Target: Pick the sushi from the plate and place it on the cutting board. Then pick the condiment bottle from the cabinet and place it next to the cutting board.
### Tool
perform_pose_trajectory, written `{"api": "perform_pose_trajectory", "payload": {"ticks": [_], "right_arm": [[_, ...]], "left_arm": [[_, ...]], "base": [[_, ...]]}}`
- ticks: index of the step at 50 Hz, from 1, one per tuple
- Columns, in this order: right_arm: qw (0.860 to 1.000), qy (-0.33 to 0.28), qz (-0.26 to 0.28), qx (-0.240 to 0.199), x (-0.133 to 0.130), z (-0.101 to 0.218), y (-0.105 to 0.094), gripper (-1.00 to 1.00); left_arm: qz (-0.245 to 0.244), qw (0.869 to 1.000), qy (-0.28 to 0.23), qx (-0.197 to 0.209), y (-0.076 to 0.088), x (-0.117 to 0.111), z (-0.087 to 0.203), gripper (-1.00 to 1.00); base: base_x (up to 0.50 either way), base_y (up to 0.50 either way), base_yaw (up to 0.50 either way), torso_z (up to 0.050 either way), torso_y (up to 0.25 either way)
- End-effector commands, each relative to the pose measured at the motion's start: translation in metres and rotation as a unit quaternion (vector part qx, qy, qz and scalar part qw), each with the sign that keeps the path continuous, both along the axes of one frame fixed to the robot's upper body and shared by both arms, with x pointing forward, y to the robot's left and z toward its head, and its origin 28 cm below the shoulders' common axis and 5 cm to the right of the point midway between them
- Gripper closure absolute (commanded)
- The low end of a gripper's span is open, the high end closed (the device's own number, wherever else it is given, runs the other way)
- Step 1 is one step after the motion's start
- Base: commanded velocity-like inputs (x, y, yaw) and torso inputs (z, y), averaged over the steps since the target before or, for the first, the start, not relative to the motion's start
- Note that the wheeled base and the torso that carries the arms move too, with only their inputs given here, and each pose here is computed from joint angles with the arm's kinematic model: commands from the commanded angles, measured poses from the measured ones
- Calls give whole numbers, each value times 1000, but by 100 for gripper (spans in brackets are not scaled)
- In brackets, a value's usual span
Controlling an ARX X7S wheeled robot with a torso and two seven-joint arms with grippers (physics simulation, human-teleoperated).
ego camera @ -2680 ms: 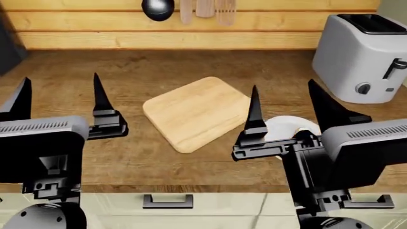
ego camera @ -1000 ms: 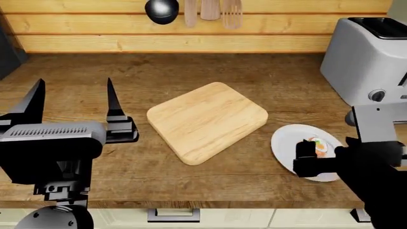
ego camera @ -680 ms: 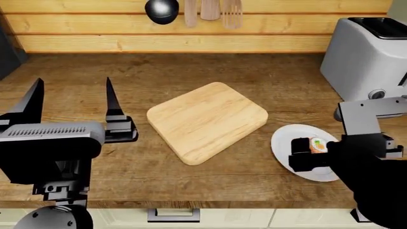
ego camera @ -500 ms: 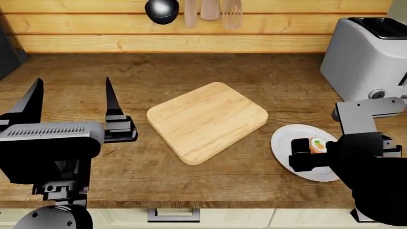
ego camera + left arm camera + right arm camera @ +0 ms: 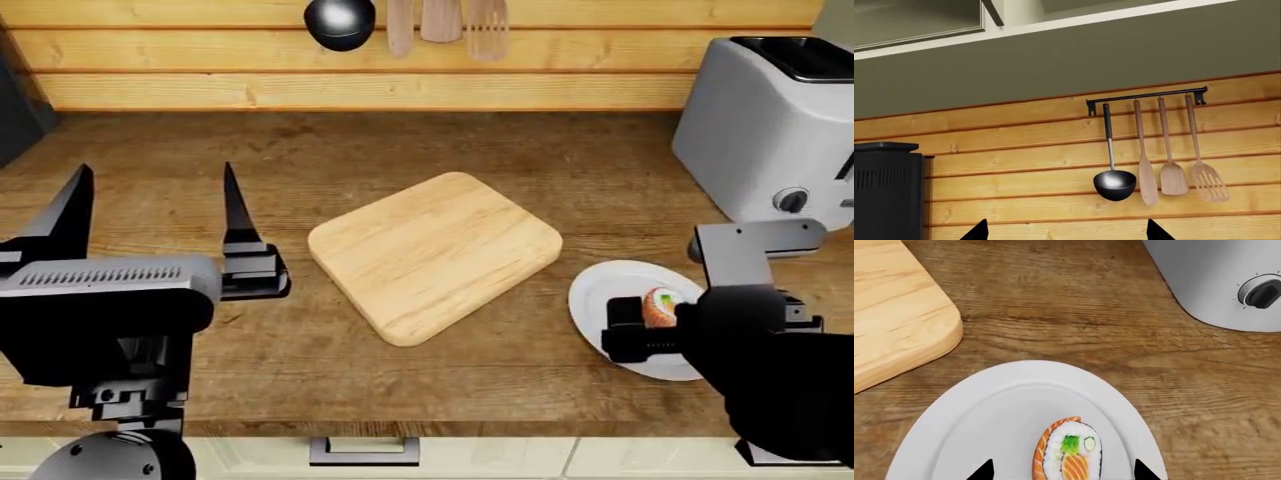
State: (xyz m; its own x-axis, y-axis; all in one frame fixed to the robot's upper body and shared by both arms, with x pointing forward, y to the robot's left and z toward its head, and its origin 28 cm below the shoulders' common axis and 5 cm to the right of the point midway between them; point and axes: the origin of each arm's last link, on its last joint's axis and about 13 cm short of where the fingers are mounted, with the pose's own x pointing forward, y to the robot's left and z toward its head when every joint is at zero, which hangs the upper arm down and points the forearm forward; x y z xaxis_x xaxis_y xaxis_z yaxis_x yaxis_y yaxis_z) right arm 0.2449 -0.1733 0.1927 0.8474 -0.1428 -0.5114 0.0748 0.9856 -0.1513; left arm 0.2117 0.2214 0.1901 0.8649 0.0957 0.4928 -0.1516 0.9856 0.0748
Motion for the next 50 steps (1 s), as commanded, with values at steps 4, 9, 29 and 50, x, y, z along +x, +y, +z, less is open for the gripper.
{"api": "perform_pose_trajectory", "payload": {"ticks": [4,9,29,50], "right_arm": [[1000,11,-7,9,4,-10,-4,-100],[1000,13,-8,8,4,-10,-3,-100],[1000,3,-24,6,1,-6,-5,100],[995,-95,6,12,-2,44,9,100]], "left_arm": [[0,1000,1,1,0,1,0,-100],[1,1000,1,0,0,1,0,-100],[1,1000,1,1,0,1,-1,-100],[1,1000,0,1,0,0,-1,-100]], "base": [[0,0,0,0,0],[0,0,0,0,0],[0,0,0,0,0],[0,0,0,0,0]]}}
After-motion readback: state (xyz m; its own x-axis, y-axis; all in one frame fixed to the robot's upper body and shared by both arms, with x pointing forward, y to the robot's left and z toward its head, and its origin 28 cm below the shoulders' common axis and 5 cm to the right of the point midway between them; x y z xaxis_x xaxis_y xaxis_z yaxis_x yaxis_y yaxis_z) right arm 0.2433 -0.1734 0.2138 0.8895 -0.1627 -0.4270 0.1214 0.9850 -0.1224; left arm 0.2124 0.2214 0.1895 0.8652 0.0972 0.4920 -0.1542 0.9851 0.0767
